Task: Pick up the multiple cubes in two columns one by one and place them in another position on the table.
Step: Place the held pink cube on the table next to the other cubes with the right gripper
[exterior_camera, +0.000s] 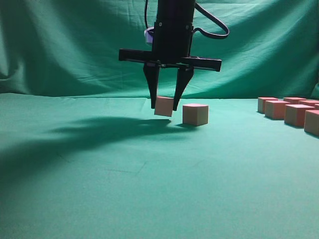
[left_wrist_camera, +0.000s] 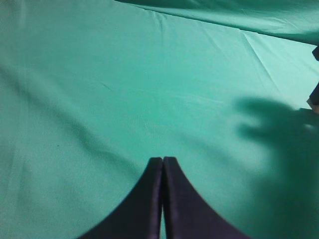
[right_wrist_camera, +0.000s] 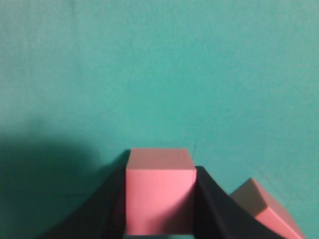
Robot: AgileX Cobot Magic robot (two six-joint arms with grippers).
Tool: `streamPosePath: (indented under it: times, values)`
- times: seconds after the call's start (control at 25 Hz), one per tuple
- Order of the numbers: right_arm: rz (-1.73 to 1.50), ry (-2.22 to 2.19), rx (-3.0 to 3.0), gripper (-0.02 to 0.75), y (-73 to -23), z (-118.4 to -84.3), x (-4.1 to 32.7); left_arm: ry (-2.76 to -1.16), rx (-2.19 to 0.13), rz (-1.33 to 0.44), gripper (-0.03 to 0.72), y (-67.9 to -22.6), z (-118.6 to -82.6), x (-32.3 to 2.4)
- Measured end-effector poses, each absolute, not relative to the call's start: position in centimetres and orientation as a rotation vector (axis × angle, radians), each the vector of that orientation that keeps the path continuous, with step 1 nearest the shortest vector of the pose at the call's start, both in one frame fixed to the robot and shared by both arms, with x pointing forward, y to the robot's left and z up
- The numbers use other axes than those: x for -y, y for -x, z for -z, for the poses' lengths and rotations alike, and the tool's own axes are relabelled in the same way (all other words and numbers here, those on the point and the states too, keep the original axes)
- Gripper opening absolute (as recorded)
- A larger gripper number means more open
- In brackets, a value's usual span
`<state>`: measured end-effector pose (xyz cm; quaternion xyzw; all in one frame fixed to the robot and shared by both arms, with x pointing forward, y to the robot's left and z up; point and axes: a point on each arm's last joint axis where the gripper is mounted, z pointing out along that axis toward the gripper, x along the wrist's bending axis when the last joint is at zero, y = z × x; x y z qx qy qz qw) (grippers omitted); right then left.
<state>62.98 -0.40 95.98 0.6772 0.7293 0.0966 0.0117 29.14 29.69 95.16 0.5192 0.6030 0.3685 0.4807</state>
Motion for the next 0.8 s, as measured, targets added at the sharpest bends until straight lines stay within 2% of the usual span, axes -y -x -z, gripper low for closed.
streamPosePath:
  times: [0.8]
  values:
    - [-0.267,-2.142,-2.232,0.278,-63.13,-95.22,0.51,-1.266,-1.471,-0.899,0.000,-29.14,-95.16,-29.69]
